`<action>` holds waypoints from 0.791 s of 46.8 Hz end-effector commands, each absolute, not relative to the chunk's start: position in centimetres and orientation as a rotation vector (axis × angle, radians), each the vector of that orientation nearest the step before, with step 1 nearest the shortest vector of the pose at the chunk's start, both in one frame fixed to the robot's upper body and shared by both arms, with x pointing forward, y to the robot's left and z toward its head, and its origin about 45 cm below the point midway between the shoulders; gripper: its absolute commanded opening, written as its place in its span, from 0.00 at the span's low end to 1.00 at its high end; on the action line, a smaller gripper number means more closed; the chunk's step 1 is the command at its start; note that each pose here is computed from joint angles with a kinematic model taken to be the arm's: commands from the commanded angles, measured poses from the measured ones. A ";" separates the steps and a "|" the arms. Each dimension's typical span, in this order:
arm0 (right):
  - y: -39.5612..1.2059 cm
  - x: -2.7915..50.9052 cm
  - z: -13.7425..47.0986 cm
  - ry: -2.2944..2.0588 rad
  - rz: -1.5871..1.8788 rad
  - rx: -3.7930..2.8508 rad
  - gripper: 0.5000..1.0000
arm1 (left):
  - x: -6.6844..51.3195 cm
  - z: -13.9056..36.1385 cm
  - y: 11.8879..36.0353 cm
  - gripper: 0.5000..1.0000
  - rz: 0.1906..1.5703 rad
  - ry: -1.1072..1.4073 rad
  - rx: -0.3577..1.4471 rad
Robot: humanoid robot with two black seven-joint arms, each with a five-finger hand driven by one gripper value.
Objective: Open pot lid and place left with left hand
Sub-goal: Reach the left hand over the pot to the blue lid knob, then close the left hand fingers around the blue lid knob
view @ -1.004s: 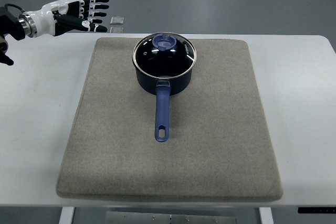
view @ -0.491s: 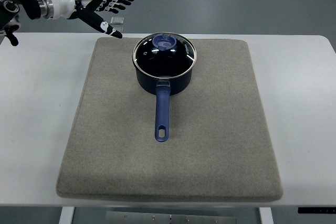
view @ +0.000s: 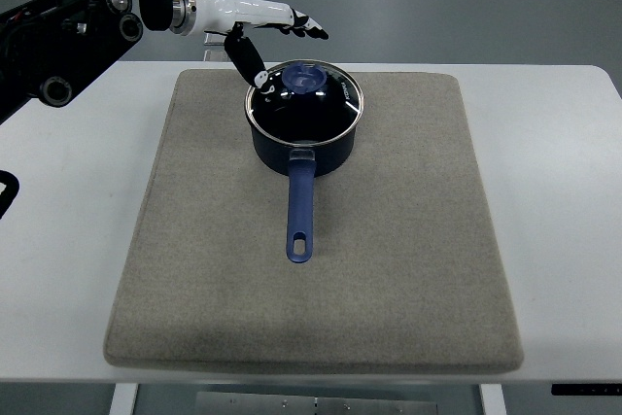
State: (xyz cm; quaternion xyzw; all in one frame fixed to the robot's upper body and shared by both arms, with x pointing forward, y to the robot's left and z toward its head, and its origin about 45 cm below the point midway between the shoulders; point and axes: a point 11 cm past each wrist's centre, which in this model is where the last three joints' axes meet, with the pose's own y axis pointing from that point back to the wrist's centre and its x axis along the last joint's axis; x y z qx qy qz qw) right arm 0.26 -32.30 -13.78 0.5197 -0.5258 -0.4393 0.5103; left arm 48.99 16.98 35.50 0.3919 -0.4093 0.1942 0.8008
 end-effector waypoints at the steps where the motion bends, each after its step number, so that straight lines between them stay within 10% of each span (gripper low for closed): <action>1: -32.3 0.3 -13.8 -1.266 -1.058 1.251 0.83 | 49.1 35.4 16.1 0.96 0.399 -0.921 0.865; 37: -32.3 0.3 -13.8 -1.266 -1.058 1.251 0.83 | 49.2 34.6 13.6 0.83 0.351 -1.067 0.947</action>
